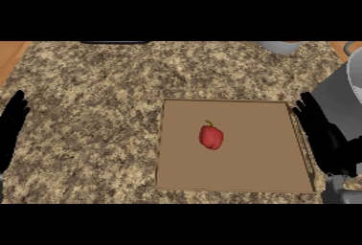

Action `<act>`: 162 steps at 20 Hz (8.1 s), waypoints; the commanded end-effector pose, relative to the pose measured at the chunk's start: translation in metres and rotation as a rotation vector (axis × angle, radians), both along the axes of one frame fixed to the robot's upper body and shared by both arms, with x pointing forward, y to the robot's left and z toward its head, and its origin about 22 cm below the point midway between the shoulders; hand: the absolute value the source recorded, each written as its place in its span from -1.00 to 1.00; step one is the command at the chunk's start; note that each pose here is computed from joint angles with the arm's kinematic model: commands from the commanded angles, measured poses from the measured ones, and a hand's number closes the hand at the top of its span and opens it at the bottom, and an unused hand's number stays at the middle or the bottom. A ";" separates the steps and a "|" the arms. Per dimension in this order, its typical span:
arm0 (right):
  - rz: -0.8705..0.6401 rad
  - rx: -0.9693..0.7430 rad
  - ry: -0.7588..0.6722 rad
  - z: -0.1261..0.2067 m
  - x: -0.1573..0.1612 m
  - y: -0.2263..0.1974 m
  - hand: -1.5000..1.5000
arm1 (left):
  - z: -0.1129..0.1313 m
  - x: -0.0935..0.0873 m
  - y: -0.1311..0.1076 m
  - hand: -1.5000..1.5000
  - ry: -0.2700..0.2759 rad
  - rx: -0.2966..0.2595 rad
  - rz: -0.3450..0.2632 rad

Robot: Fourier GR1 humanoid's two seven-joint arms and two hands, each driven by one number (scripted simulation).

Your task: Pick the bell pepper from the tray and place it in the pot

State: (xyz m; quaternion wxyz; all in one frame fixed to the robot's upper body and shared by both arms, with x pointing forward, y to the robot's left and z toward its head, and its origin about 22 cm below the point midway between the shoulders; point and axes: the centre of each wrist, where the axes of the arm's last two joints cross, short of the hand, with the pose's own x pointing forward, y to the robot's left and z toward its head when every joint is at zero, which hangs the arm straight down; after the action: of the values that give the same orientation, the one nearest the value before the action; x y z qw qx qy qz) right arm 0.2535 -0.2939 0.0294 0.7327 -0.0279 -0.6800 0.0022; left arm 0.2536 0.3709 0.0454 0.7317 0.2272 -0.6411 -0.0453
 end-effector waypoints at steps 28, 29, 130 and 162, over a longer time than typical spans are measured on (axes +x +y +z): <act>0.849 -1.266 -0.312 0.172 0.044 0.078 -1.00 | 0.032 0.051 -0.088 0.00 -0.319 -0.309 -0.202; 0.846 -1.281 -0.302 0.175 0.038 0.090 -1.00 | 0.048 0.054 -0.108 0.00 -0.324 -0.315 -0.208; -0.183 -1.192 -0.471 0.130 -0.126 0.000 1.00 | 0.035 0.034 -0.096 0.00 -0.325 -0.314 -0.173; 0.019 -0.979 -0.074 0.058 0.015 -0.252 -1.00 | 0.025 0.052 -0.114 0.00 -0.347 -0.319 -0.225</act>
State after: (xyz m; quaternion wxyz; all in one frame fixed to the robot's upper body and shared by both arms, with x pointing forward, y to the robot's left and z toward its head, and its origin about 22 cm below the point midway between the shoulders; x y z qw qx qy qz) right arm 0.2601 -0.5508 0.1100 0.5655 -0.4170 -0.6289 0.3327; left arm 0.3059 0.2574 0.0744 0.6313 0.0340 -0.7747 0.0125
